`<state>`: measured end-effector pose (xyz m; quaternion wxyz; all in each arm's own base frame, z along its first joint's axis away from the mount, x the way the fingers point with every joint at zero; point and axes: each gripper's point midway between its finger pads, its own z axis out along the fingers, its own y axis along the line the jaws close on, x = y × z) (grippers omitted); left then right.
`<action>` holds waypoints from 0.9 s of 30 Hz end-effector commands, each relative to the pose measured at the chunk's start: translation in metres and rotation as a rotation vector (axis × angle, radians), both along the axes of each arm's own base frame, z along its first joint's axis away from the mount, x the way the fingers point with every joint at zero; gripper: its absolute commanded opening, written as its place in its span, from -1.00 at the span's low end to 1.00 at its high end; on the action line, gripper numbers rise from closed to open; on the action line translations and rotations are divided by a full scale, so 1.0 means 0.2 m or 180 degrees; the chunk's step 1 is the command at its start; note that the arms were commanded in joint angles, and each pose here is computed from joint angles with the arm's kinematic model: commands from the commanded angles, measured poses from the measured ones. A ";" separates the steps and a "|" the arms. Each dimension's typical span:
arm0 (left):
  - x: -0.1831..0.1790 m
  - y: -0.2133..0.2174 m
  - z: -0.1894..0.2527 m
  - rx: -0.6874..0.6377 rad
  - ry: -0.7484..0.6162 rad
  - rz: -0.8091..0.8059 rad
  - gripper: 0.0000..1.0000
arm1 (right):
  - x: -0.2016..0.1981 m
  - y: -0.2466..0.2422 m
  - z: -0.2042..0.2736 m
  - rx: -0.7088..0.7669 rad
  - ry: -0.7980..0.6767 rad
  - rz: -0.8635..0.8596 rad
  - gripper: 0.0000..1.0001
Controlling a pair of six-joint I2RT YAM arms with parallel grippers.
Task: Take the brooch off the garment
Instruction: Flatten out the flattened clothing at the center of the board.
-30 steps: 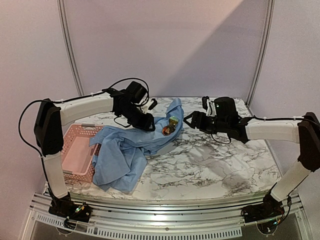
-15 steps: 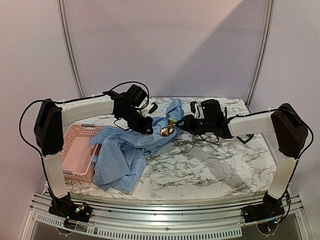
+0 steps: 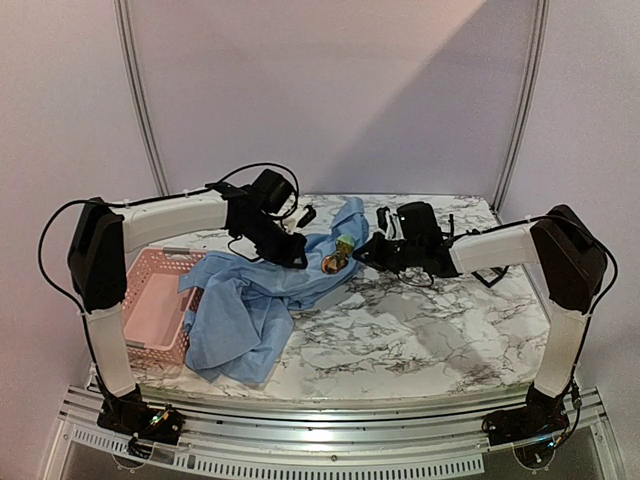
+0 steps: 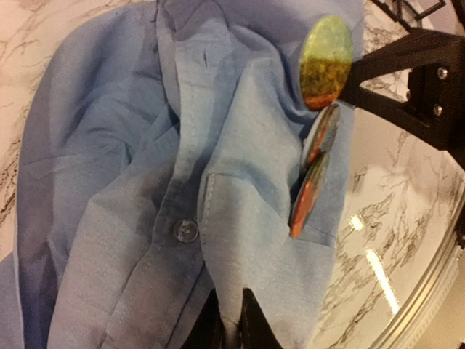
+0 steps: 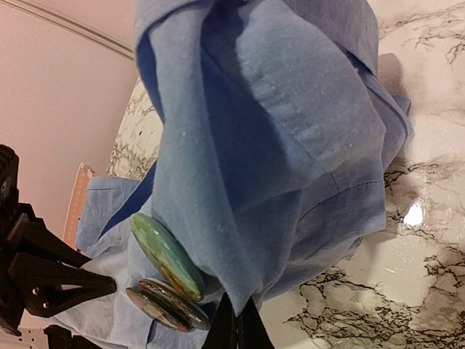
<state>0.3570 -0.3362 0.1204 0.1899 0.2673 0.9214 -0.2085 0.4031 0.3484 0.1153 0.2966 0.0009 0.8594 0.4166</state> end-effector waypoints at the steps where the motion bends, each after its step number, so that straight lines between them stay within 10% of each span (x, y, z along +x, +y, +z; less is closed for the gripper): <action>1: -0.05 -0.05 0.10 -0.0214 -0.0036 -0.0122 -0.71 | 0.02 0.00 0.10 0.0004 -0.0152 -0.0023 -1.00; 7: -0.14 -0.10 0.43 -0.0770 -0.0401 -0.0456 0.47 | -0.14 -0.14 0.24 -0.0157 -0.0252 -0.0170 -1.00; 11: -0.13 -0.02 0.62 -0.0915 -0.0829 -0.0358 0.89 | -0.33 -0.32 0.28 -0.0318 -0.0239 -0.0412 -1.00; 27: 0.12 -0.17 0.31 -0.0210 -0.0591 -0.0014 0.99 | -0.87 -0.72 -0.26 -0.0526 0.0973 -0.0817 -1.00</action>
